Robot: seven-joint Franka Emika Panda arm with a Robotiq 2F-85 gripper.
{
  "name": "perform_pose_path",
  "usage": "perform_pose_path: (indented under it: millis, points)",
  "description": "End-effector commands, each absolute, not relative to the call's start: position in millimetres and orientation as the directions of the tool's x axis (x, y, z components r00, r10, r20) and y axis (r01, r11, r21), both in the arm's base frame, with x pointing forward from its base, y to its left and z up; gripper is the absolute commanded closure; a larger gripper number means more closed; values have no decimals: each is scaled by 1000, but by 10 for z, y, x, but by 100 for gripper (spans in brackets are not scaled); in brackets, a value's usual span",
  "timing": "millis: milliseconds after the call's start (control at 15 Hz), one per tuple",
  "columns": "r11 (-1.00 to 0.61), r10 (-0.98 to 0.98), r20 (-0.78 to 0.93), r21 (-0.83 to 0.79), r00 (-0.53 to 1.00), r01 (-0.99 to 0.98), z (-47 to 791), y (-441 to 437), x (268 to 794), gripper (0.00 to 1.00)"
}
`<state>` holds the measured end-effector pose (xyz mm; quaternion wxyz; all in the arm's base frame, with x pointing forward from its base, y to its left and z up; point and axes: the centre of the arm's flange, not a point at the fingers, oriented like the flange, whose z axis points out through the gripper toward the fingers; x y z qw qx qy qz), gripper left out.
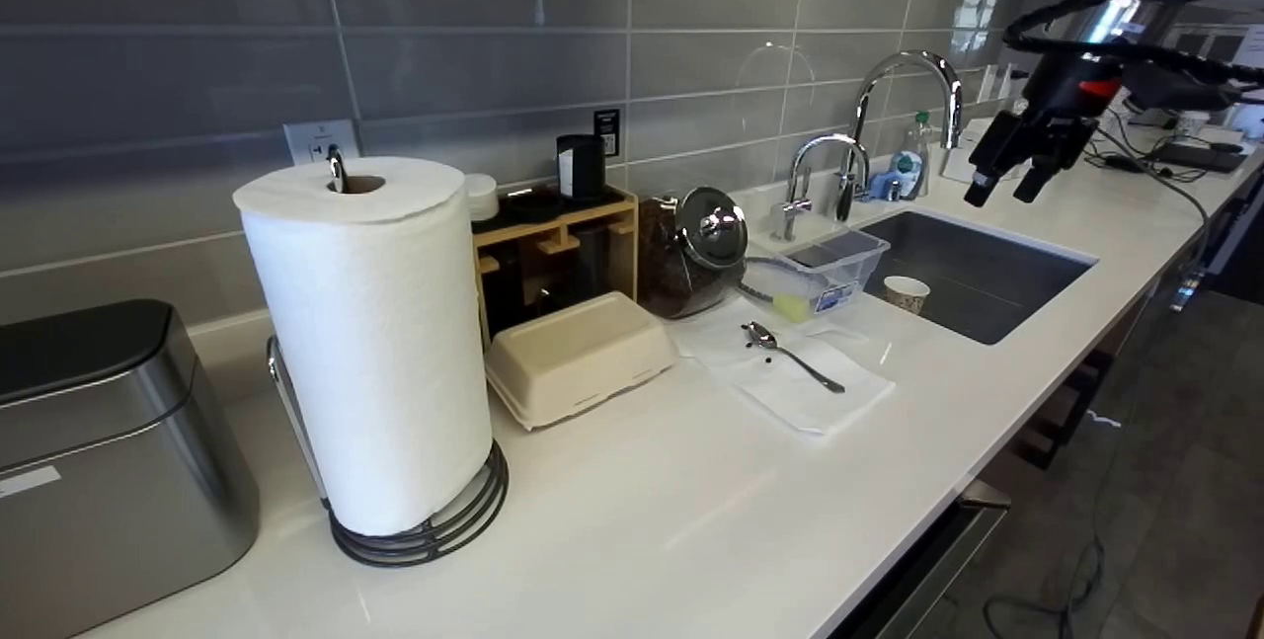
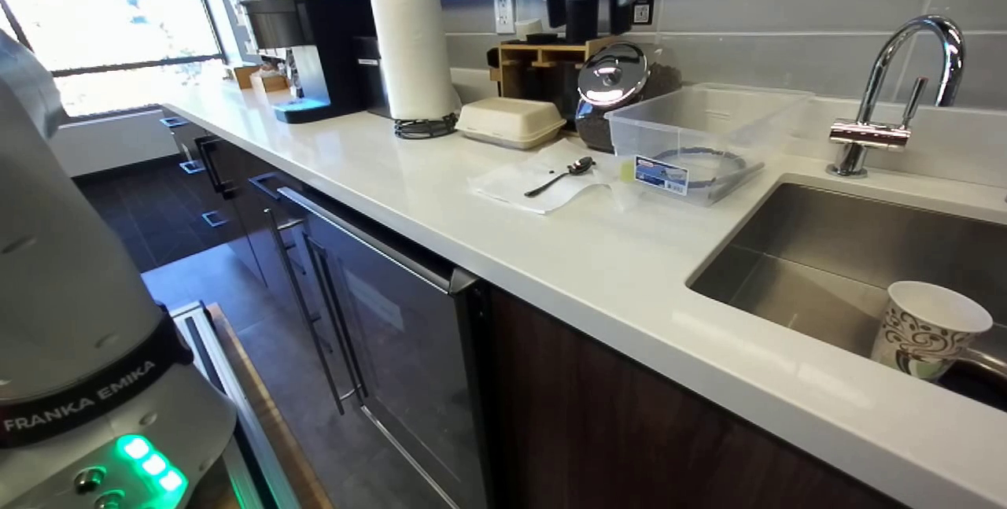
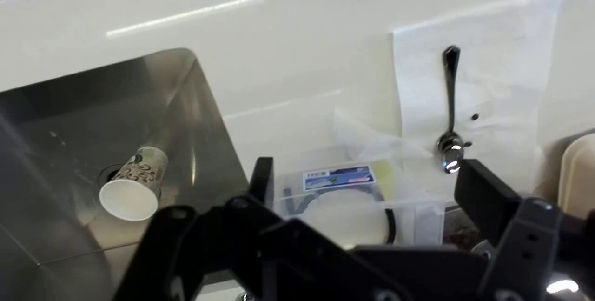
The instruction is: Push the faucet on the left to the right.
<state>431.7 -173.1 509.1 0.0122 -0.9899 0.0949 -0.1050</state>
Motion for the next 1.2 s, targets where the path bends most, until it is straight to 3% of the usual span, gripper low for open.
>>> perform_pose_path:
  millis: [0,467,533,933,1133]
  points:
    - [-956,-293,201,-61,935,-287,5346,-2327,5007,0]
    - [-774,-627,297,-133,720,-619,5507,-3517,5710,0]
    - [-830,-554,287,-115,782,-546,5431,-3143,5286,0]
    - [-830,-553,295,-111,779,-547,5443,-3183,5353,0]
    - [-741,-634,451,-125,628,-659,5285,-3390,5825,0]
